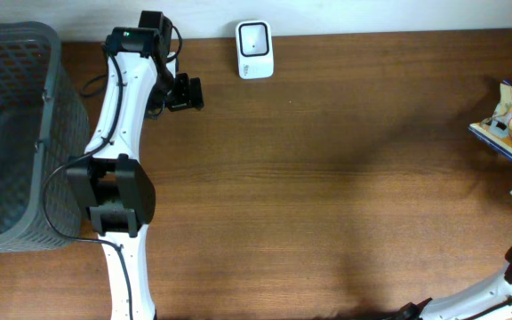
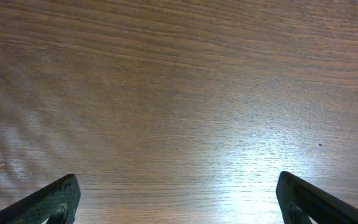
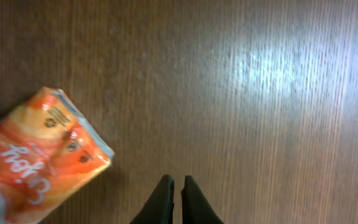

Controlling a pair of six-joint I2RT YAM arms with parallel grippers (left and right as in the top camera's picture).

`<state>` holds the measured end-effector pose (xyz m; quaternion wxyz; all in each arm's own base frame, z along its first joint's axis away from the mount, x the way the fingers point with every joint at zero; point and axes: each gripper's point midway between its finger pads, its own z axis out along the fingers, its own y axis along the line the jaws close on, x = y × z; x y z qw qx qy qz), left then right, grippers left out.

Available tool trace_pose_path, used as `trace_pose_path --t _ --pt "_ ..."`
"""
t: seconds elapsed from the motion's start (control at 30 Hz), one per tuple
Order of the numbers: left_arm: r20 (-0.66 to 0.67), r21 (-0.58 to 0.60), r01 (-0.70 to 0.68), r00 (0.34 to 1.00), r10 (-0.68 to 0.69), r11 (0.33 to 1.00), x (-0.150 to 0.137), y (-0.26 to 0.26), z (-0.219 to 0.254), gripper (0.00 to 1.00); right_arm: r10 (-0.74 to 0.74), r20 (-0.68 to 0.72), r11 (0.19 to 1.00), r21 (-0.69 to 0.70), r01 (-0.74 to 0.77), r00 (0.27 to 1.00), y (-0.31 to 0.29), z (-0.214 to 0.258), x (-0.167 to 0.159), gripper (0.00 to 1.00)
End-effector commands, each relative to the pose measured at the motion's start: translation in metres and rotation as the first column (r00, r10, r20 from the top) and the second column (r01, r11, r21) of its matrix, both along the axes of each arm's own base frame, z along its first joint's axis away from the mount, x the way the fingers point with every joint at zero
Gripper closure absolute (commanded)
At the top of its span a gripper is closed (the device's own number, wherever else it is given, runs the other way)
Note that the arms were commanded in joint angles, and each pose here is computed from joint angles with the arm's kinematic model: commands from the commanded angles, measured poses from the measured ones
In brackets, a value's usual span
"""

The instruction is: Scan the item barcode

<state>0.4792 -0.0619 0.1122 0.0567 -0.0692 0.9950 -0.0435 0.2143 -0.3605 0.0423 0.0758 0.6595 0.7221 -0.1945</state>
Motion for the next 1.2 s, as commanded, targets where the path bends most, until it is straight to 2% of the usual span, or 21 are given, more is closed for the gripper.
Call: trace_pose_path --t 0.0,0.23,0.37,0.63,0.93,1.17 --pt "-0.011 0.011 -0.010 1.000 0.010 1.000 -0.001 0.003 -0.004 0.01 -0.011 0.000 1.000 -0.002 0.011 1.000 0.001 -0.005 0.001 0.96" --pt "-0.011 0.011 -0.009 1.000 0.009 1.000 -0.001 0.003 -0.004 0.01 -0.030 -0.007 0.999 0.039 0.030 1.000 0.005 -0.026 0.002 0.96" --pt "-0.010 0.011 -0.009 1.000 0.009 1.000 -0.001 0.003 -0.004 0.01 -0.018 0.054 0.998 0.068 0.015 0.998 0.007 -0.033 0.014 0.96" --pt "-0.010 0.011 -0.009 1.000 0.009 1.000 -0.001 0.003 -0.004 0.01 0.013 0.161 0.996 0.085 -0.027 0.987 0.009 -0.034 0.040 0.96" --pt "-0.010 0.011 -0.008 1.000 0.008 1.000 -0.001 0.002 -0.004 0.01 0.110 0.171 0.991 0.062 -0.122 0.979 0.028 -0.032 0.072 0.96" --pt "-0.011 0.011 -0.008 1.000 0.008 1.000 -0.001 0.002 -0.004 0.01 0.127 0.184 0.990 0.043 -0.137 0.975 0.028 -0.020 0.076 0.96"
